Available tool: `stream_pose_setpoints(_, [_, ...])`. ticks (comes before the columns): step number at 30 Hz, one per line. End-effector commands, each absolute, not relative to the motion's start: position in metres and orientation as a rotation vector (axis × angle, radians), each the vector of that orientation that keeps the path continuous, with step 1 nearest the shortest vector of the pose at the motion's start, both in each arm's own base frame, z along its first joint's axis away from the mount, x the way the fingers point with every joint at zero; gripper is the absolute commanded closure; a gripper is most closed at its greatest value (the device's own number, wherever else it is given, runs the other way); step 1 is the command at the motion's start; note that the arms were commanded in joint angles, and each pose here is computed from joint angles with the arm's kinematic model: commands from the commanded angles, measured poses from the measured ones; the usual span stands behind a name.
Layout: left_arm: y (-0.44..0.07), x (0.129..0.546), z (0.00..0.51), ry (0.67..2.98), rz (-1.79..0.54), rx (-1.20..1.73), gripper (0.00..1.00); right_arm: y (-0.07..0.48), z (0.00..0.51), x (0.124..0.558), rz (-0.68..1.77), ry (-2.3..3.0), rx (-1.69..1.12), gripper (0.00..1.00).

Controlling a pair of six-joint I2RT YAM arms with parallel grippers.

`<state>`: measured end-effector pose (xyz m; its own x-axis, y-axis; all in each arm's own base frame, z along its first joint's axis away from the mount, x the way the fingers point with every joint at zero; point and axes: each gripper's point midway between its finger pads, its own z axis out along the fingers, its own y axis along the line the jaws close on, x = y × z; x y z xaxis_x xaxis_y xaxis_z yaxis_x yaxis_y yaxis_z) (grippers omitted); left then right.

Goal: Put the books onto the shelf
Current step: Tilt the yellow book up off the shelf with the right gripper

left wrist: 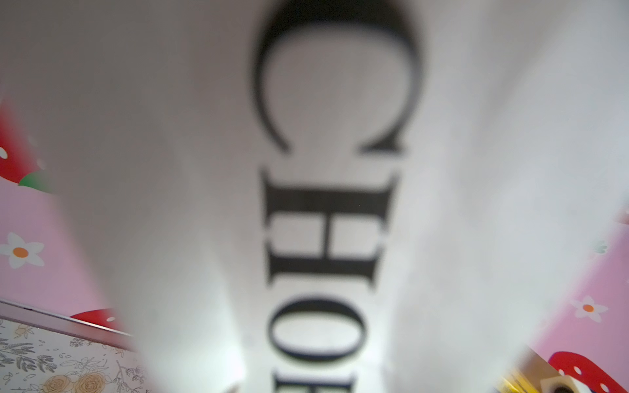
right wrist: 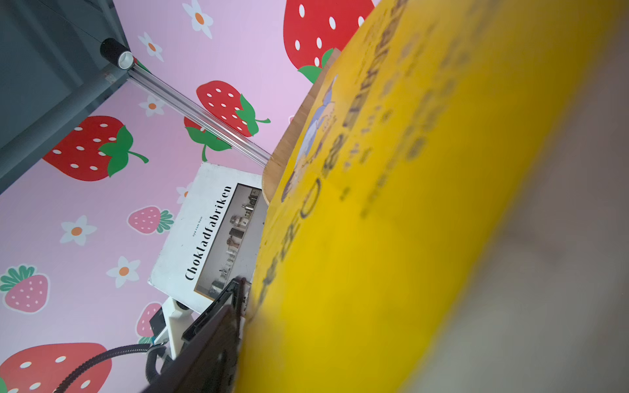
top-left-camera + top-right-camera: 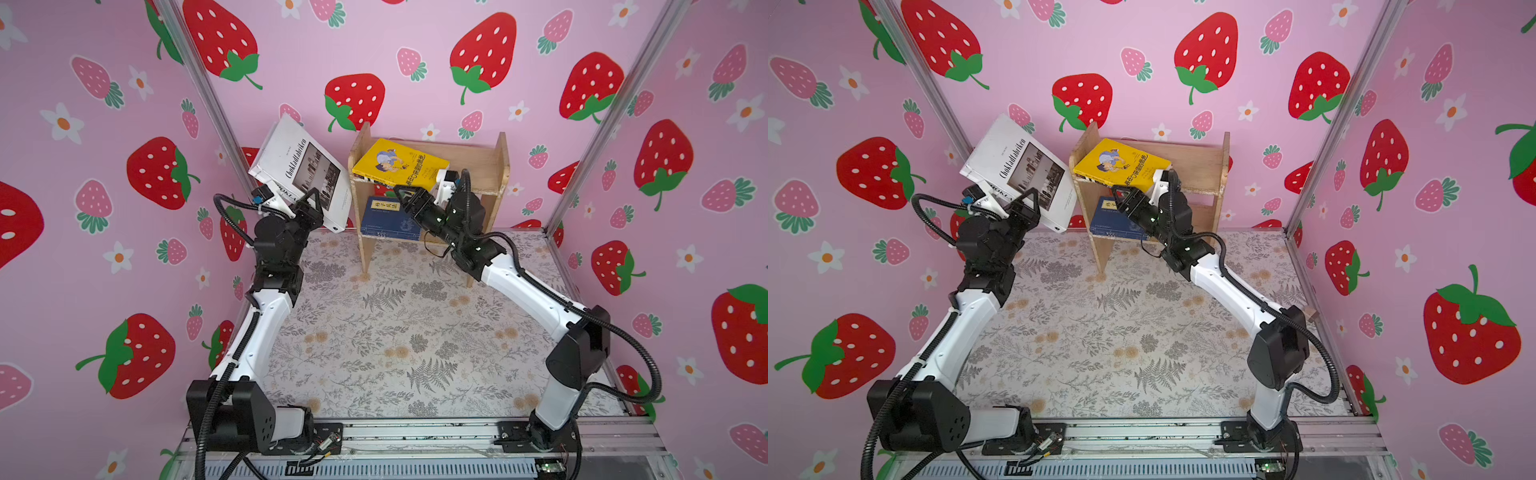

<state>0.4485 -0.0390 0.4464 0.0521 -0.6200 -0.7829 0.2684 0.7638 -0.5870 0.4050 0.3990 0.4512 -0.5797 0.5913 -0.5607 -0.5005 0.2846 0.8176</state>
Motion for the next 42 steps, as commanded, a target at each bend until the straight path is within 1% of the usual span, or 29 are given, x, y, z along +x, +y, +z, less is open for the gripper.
stream_pose_setpoints(1, [-0.081,0.415,0.485,1.284,-0.859,-0.127,0.93,0.383,0.487,0.397,1.543,1.494,0.099,0.37])
stream_pose_setpoints(10, [-0.079,0.417,0.48,1.293,-0.85,-0.143,0.93,0.353,0.492,0.401,1.53,1.42,0.198,0.4])
stream_pose_setpoints(17, [-0.079,0.416,0.479,1.299,-0.846,-0.142,0.93,0.346,0.502,0.408,1.56,1.375,0.218,0.44])
stream_pose_setpoints(19, [-0.079,0.416,0.479,1.298,-0.841,-0.144,0.93,0.347,0.502,0.41,1.555,1.39,0.221,0.48])
stream_pose_setpoints(20, [-0.078,0.416,0.478,1.299,-0.837,-0.149,0.93,0.348,0.499,0.411,1.557,1.398,0.223,0.52])
stream_pose_setpoints(24, [-0.077,0.414,0.479,1.295,-0.835,-0.151,0.93,0.351,0.493,0.415,1.552,1.431,0.237,0.54])
stream_pose_setpoints(27, [-0.077,0.413,0.48,1.292,-0.837,-0.151,0.93,0.351,0.489,0.417,1.552,1.443,0.248,0.62])
stream_pose_setpoints(29, [-0.077,0.412,0.48,1.292,-0.834,-0.152,0.93,0.348,0.486,0.418,1.548,1.44,0.27,0.63])
stream_pose_setpoints(32, [-0.076,0.41,0.48,1.291,-0.828,-0.15,0.93,0.342,0.48,0.419,1.555,1.416,0.309,0.72])
stream_pose_setpoints(36, [-0.074,0.404,0.485,1.287,-0.806,-0.148,0.93,0.335,0.485,0.416,1.562,1.369,0.311,0.84])
stream_pose_setpoints(42, [-0.057,0.39,0.491,1.28,-0.705,-0.188,0.93,0.328,0.509,0.399,1.571,1.298,0.237,0.88])
